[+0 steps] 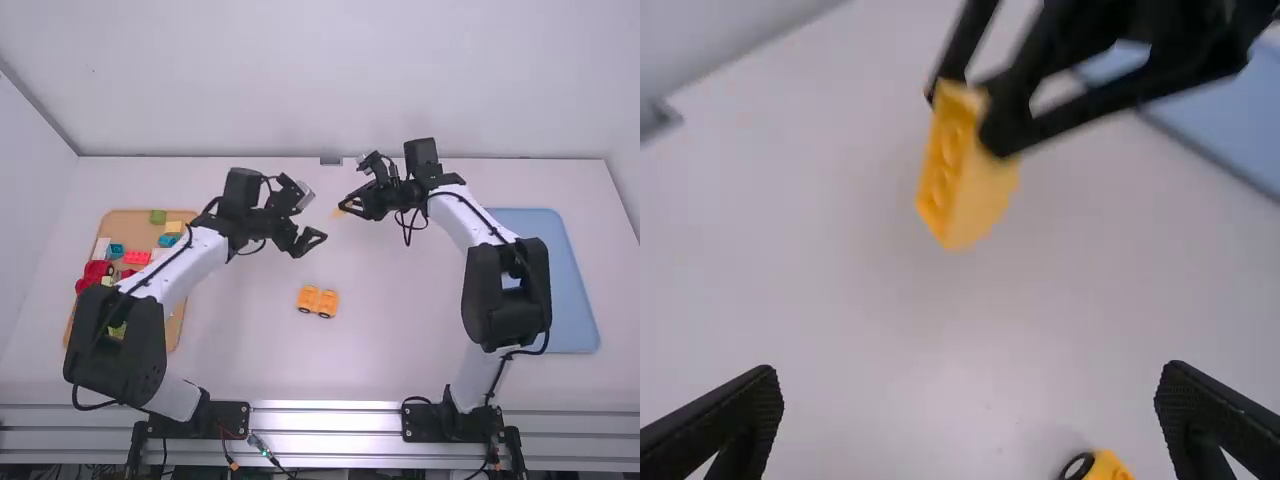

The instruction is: Assemble lego blocks to make yellow taxi

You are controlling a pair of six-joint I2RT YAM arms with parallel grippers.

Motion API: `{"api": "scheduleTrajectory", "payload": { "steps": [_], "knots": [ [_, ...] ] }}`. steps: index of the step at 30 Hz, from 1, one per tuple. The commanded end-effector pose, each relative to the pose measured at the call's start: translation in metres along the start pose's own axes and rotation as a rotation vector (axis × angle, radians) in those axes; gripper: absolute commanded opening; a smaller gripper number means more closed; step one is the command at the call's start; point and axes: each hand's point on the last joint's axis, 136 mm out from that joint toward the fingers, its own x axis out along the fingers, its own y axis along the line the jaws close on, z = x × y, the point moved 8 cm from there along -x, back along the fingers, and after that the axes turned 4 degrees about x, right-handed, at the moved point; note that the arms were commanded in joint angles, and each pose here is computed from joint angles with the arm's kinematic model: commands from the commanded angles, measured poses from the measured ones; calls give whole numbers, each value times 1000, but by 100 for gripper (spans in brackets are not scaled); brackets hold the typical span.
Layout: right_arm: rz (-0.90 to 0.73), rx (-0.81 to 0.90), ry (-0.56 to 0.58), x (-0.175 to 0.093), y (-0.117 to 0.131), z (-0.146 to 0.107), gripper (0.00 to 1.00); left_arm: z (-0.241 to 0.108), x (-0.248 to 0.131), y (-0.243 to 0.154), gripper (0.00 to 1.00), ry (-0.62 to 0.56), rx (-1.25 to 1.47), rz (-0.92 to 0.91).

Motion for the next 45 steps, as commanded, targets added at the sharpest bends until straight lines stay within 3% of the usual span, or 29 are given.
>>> {"api": "scheduleTrajectory", "payload": {
  "steps": [1, 11, 15, 22, 26, 36, 45],
  "knots": [
    [50, -209, -6, 0, 14, 17, 17, 22, -16, -3, 100, -132, 83, -175],
    [136, -474, 123, -4, 62, 30, 16, 0, 1, 7, 99, -199, 181, -352],
    [149, -505, 151, 0, 71, 30, 16, -5, 7, 3, 99, -273, 218, -454],
    [133, -499, 164, 0, 69, 29, 15, -6, 11, 6, 100, -279, 222, -456],
    [162, -560, 176, -1, 72, 24, 15, -5, 10, 6, 80, -291, 229, -463],
    [178, -584, 182, 4, 78, 23, 15, -9, 13, 3, 74, -290, 213, -483],
    [183, -595, 181, 7, 80, 24, 15, -10, 16, -2, 58, -286, 212, -498]
  ]
}}
